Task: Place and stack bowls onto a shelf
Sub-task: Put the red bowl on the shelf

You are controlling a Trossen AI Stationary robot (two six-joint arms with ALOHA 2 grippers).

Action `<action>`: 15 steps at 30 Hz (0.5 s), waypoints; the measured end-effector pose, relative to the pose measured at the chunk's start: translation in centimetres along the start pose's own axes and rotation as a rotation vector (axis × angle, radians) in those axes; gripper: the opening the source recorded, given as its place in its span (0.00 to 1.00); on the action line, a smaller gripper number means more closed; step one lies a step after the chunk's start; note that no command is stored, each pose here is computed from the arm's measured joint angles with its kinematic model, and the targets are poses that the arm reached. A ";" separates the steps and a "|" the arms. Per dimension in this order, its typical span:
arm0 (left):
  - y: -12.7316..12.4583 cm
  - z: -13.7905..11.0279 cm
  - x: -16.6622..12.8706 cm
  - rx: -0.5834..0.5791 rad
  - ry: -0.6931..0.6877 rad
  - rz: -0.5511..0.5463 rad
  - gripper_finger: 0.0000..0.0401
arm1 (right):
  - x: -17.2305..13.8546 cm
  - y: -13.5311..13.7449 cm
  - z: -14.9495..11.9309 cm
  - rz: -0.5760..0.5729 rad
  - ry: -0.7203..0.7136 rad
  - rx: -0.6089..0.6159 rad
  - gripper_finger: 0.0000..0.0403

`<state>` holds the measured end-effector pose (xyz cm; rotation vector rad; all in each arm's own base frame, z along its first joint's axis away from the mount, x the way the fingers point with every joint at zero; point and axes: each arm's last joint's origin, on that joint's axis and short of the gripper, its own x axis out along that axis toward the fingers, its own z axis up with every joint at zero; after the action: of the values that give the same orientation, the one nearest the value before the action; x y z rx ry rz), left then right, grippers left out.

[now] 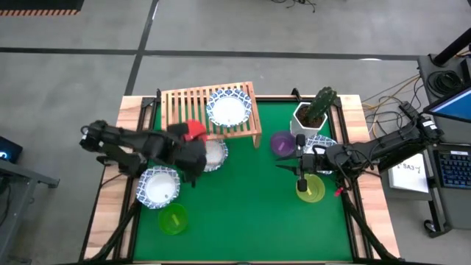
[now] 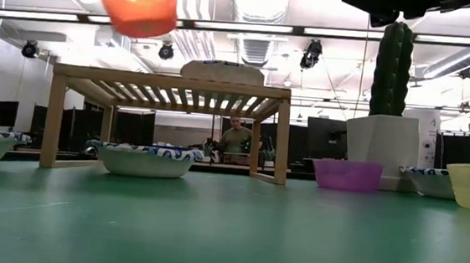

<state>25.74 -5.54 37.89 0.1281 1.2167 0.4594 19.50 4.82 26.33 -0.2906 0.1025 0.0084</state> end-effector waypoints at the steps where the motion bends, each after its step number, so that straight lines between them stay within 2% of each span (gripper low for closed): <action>1: 0.8 0.1 0.5 -0.006 0.006 0.009 0.00 | 0.0 0.0 0.0 0.000 0.001 -0.001 0.16; 6: 4.8 0.2 3.3 0.022 0.110 0.075 0.00 | 0.0 0.0 -0.2 0.004 0.016 -0.005 0.16; 11: 9.3 0.6 6.0 -0.003 0.219 0.123 0.00 | 0.0 0.0 -0.1 0.003 0.014 -0.002 0.16; 15: 11.8 0.8 7.6 -0.038 0.255 0.056 0.00 | 0.0 0.0 -0.2 0.003 0.014 -0.007 0.16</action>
<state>25.35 8.31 35.49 0.0724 1.4564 0.5602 19.47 4.80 26.17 -0.2972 0.1174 0.0097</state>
